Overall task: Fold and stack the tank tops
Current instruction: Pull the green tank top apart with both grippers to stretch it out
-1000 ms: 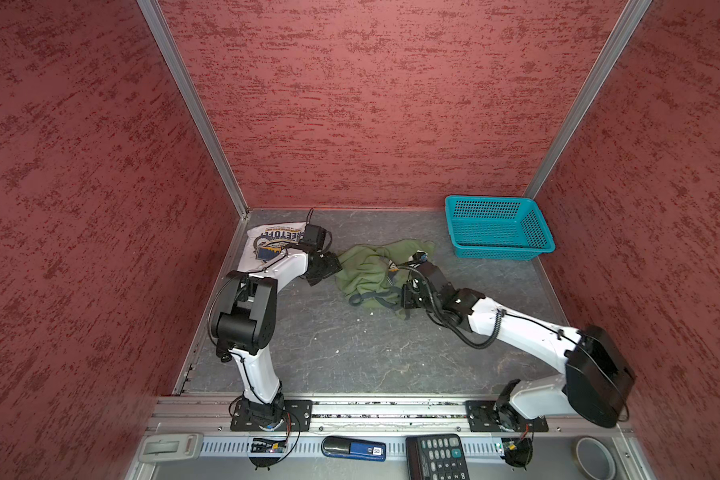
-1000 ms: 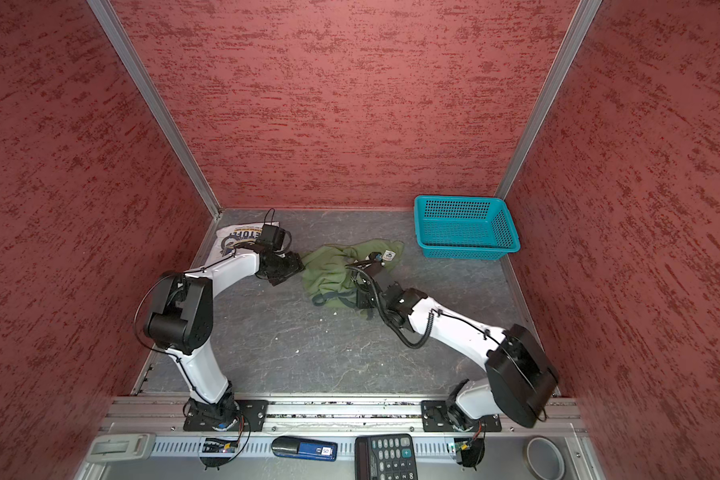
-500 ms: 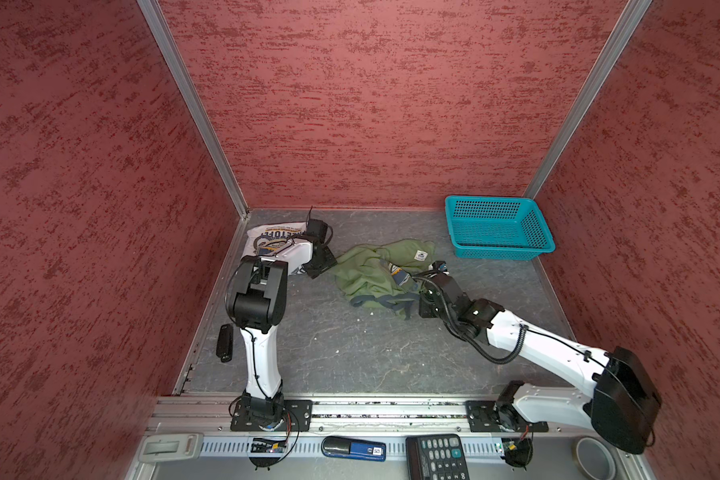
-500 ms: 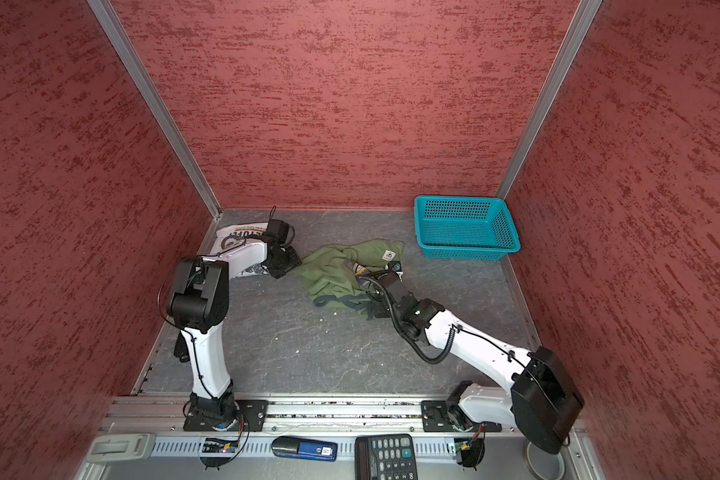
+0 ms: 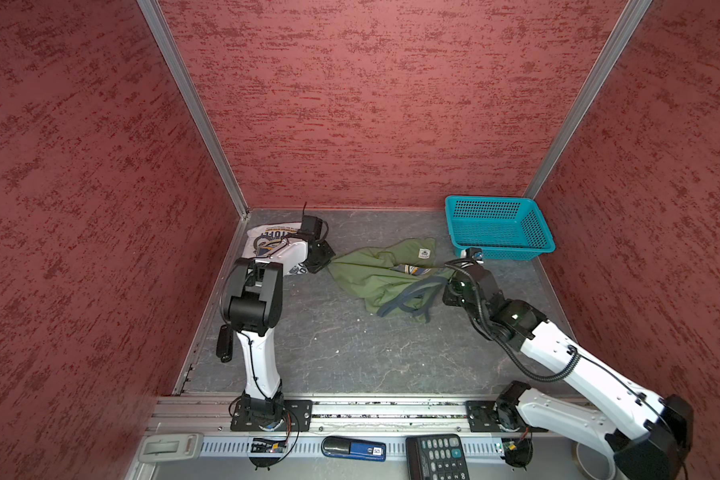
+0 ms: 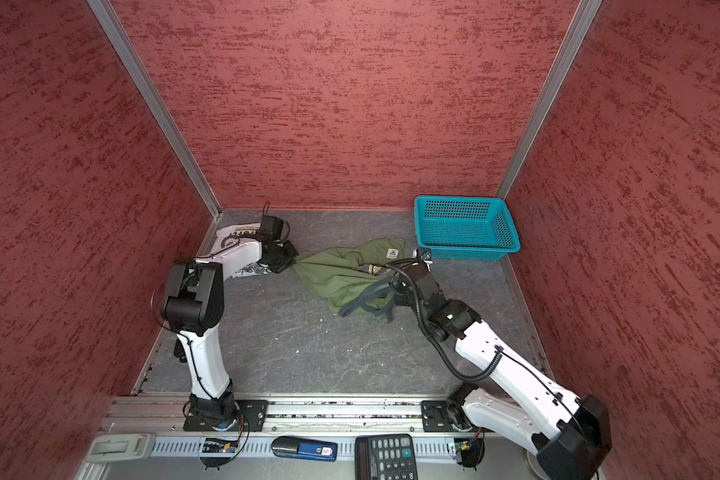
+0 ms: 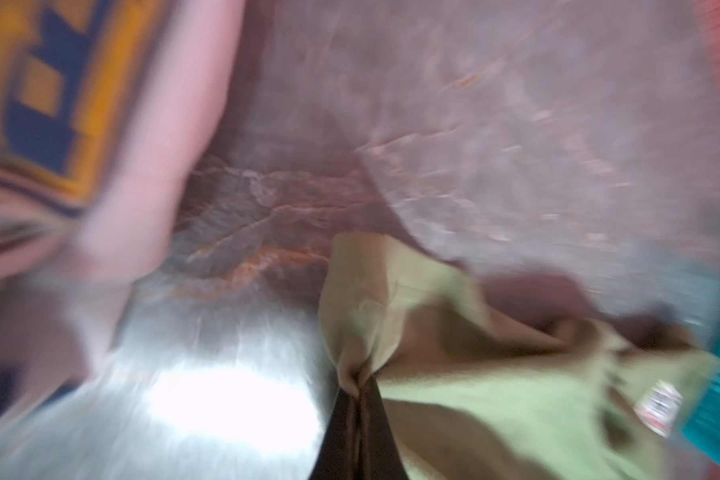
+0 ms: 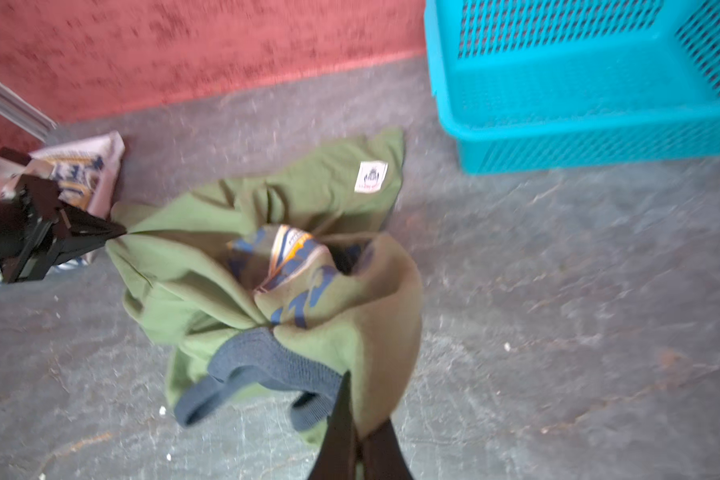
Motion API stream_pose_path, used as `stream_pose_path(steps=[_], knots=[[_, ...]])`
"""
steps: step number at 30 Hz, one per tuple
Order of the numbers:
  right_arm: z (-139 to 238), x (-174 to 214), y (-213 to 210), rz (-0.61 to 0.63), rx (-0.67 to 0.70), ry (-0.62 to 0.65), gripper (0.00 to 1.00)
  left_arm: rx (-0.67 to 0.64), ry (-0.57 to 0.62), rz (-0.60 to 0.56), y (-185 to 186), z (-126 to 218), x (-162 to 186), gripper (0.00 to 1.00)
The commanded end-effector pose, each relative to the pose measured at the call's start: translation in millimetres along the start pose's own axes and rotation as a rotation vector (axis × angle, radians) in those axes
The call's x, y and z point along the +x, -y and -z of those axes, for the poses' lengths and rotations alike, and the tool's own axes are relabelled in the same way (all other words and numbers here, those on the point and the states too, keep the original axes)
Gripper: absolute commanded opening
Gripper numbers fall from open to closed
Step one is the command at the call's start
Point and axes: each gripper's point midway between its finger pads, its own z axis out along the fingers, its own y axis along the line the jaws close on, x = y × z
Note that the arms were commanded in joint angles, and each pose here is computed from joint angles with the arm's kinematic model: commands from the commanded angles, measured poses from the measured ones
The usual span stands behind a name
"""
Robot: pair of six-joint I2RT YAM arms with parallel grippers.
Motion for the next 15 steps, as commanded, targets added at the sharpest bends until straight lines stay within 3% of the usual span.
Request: stream_pose_path(steps=[1, 4, 7, 10, 15], knots=[[33.8, -56.7, 3.1, 0.025, 0.023, 0.153, 0.00, 0.187, 0.265, -0.022, 51.7, 129.9, -59.8, 0.00], [58.1, -93.4, -3.1, 0.027, 0.006, 0.231, 0.00, 0.249, 0.472, -0.054, 61.1, 230.4, -72.6, 0.00], [69.4, -108.5, -4.9, 0.022, -0.001, 0.267, 0.00, 0.274, 0.583, -0.049, 47.8, 283.8, -64.8, 0.00], [58.1, -100.8, -3.3, 0.028, 0.014, 0.249, 0.00, 0.239, 0.580, -0.031, 22.0, 279.6, -49.6, 0.00], [3.7, -56.2, -3.8, 0.039, -0.003, 0.100, 0.00, 0.199, 0.406, 0.040, -24.7, 212.4, -24.6, 0.00]])
